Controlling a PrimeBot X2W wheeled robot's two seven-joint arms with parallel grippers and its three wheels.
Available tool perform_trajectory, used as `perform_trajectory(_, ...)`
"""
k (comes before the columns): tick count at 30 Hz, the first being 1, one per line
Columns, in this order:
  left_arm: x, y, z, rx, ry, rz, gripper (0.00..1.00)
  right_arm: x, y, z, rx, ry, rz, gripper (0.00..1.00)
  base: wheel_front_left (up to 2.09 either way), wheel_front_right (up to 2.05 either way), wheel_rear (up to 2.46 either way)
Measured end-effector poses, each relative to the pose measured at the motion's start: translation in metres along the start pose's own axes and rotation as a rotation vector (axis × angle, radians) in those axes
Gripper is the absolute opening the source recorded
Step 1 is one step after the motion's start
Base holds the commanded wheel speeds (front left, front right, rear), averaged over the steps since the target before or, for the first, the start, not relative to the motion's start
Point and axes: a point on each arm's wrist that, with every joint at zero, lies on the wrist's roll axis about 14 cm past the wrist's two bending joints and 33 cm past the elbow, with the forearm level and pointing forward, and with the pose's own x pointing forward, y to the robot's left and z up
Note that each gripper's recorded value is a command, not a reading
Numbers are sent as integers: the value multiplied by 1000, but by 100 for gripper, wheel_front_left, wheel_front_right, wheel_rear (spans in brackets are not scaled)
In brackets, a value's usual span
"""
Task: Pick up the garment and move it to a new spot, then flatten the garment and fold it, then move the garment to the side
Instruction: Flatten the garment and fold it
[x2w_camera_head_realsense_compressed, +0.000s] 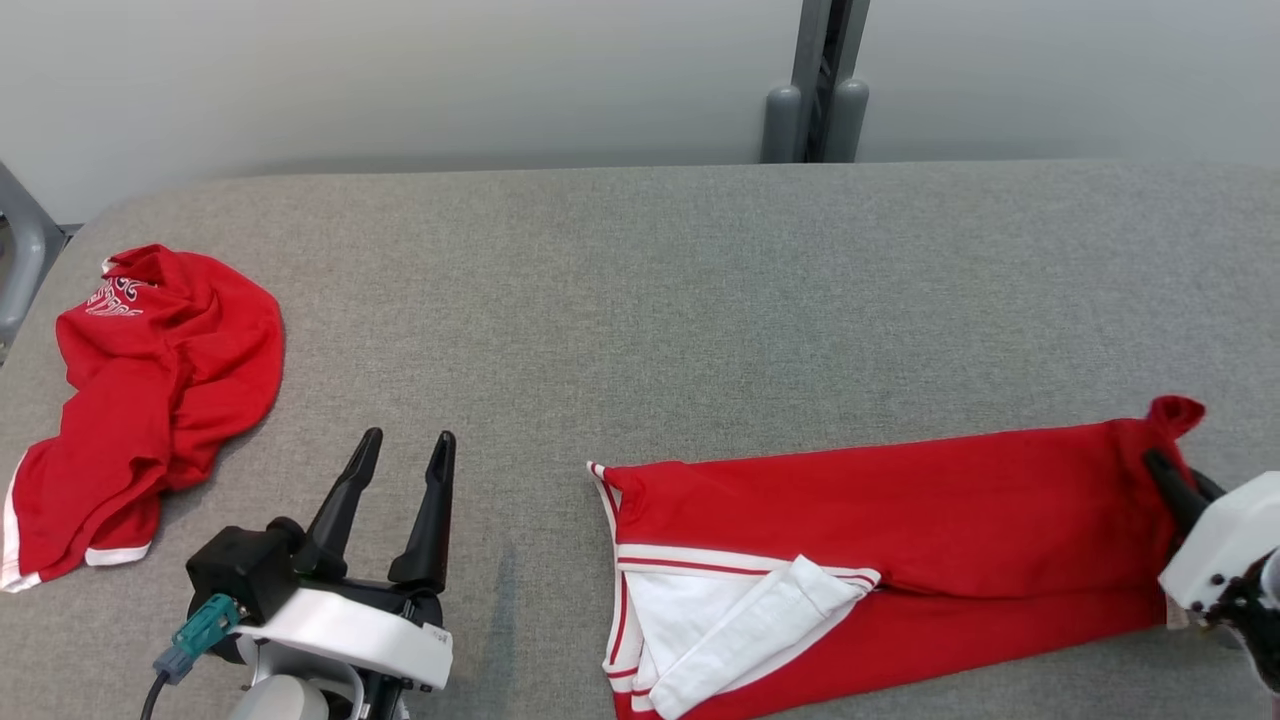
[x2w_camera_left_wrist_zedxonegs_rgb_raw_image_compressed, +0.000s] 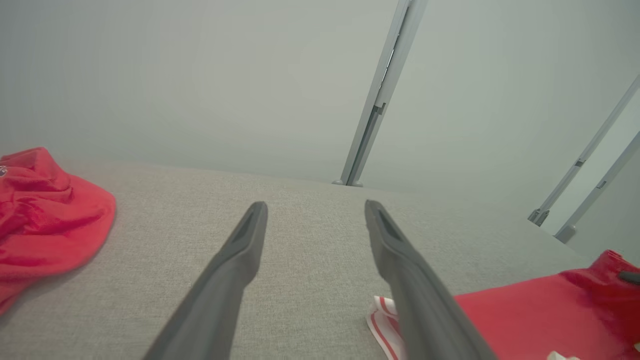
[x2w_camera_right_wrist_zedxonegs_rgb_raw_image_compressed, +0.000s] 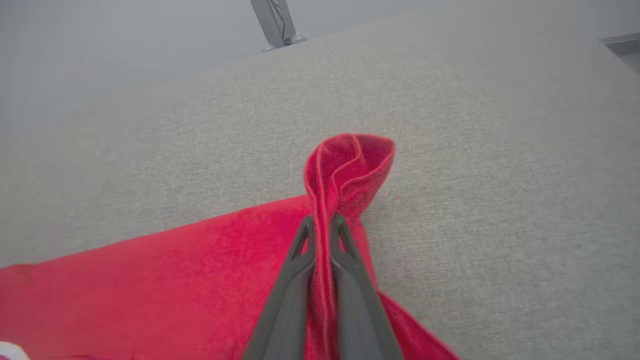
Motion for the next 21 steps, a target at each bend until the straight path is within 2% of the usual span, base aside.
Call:
perform_trajectory(5,-3,-8,2,-7,-9,-16,100,-15,61,6,125,4,171,0,0,0,0)
perform_trajectory(6,-5,-9,2,-10,-11,-17,100,-22,83,8,166,9,232,0,0,0,0)
perform_trajectory(11,-12,-2,1,-13,-7,7,100,-41,144,1,262,68,401,0,0,0,0)
perform_trajectory(16,-17,5,5,-12,-20,30,100,-53,166,-6,319,124,481,0,0,0,0)
perform_trajectory(21,-21,11,5,-17,-20,50,100,-62,212,-19,409,174,640,0,0,0,0)
